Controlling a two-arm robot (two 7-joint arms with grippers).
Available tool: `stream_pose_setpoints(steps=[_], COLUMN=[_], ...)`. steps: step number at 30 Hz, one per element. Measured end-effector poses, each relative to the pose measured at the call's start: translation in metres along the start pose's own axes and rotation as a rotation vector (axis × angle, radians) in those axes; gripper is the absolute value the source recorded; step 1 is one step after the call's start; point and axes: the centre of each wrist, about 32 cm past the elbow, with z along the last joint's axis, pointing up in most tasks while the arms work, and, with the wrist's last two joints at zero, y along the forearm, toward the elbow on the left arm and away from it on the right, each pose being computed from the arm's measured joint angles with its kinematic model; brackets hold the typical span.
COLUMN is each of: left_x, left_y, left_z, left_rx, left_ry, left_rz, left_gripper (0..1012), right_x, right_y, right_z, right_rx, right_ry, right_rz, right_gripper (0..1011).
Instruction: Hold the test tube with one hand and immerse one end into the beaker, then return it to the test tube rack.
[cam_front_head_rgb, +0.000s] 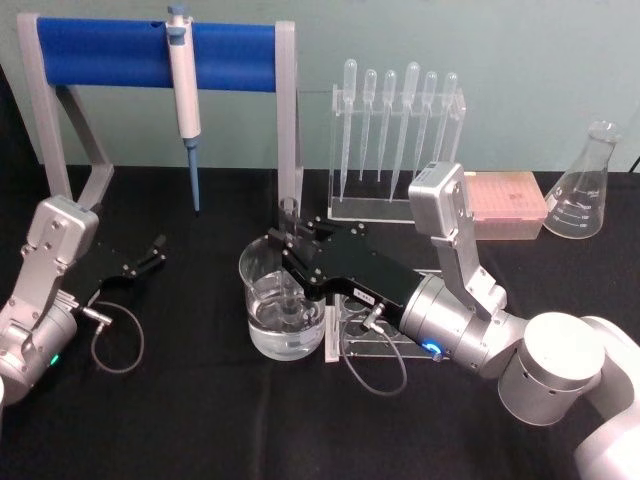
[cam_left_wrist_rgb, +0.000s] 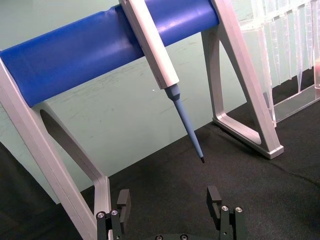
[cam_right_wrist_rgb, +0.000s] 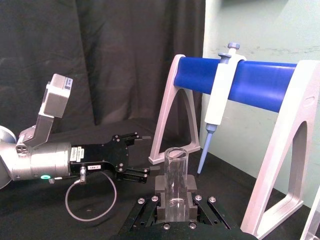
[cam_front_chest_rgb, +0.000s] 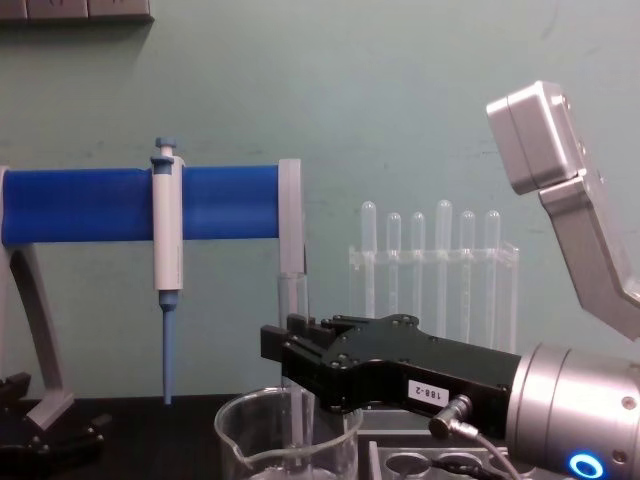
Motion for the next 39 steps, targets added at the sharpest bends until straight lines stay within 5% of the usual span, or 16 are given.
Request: stream_pose_setpoints(steps=[39], left_x=[0.0], left_y=[0.0], left_z=[0.0], left_rx=[0.0], left_ry=[0.0], left_rz=[0.0], left_gripper=[1000], right_x=[0.0], right_y=[0.0], right_z=[0.0], right_rx=[0.0], right_ry=[0.0], right_rz=[0.0], right_gripper=[224])
